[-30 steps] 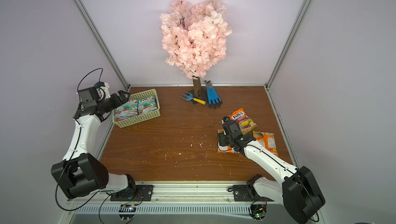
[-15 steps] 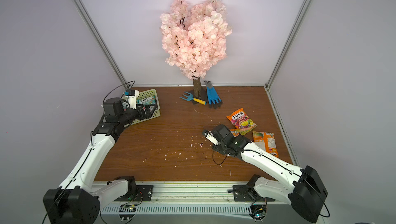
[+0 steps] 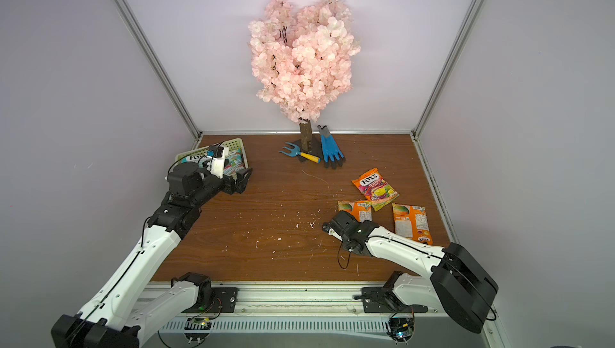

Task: Put the candies in the basket
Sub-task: Pick up the candy at the center of the board.

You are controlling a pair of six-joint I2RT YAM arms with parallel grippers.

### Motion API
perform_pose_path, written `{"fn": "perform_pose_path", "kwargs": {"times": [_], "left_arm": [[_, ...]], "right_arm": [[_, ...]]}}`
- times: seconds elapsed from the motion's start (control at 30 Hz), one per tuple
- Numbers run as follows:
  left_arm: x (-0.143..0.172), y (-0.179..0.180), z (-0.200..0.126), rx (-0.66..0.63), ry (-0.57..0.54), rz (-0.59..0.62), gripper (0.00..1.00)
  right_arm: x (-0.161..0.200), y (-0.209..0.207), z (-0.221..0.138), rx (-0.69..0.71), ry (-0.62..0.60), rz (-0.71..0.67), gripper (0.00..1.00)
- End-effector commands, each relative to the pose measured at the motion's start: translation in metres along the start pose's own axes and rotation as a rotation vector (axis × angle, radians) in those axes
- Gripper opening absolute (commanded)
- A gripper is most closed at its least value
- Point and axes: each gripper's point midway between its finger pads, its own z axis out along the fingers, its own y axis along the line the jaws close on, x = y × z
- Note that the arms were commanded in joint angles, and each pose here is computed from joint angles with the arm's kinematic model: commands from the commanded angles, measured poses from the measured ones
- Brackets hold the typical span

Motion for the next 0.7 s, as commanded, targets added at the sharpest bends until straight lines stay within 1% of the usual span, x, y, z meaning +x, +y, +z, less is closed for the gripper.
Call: {"fn": "perform_pose_path", "kwargs": {"times": [0.0,0.17,0.2,0.23,0.27,0.3,0.37,0.43,0.5,0.57,0.63,0.67], "left_arm": [[-0.010,0.003,0.000,-0.027,-0.060,0.033,1.00],[-0.002,0.004,0.010,-0.025,-0.075,0.016,1.00],[0.000,0.003,0.012,-0.014,-0.076,0.014,1.00],[0.000,0.001,0.014,0.000,-0.081,0.016,1.00],[0.002,0.000,0.016,0.012,-0.082,0.028,1.00],[0.002,-0.003,0.018,0.029,-0.086,0.042,1.00],[0.004,-0.010,0.020,0.069,-0.095,0.073,0.94],[0.007,-0.026,0.019,0.159,-0.118,0.144,0.86],[0.011,-0.044,0.013,0.249,-0.185,0.233,0.81],[0.013,-0.058,0.004,0.309,-0.274,0.310,0.76],[0.021,-0.070,-0.003,0.350,-0.336,0.402,0.62],[0.024,-0.074,-0.004,0.368,-0.348,0.435,0.58]], "right_arm": [[-0.008,-0.010,0.001,0.061,-0.034,0.025,0.52],[-0.008,0.002,0.008,0.031,-0.057,0.009,0.48],[-0.009,0.001,0.009,0.027,-0.054,0.011,0.40],[-0.010,0.000,0.008,0.017,-0.055,0.015,0.23],[-0.012,-0.001,0.007,0.008,-0.059,0.017,0.09],[-0.015,-0.003,0.003,-0.001,-0.062,0.015,0.00],[-0.024,-0.010,-0.008,-0.009,-0.099,0.025,0.00],[-0.040,-0.018,-0.026,-0.036,-0.182,0.069,0.00],[-0.058,-0.027,-0.049,-0.070,-0.291,0.133,0.00],[-0.076,-0.030,-0.072,-0.128,-0.406,0.166,0.00],[-0.090,-0.031,-0.093,-0.177,-0.498,0.179,0.00],[-0.093,-0.032,-0.099,-0.193,-0.523,0.183,0.00]]}}
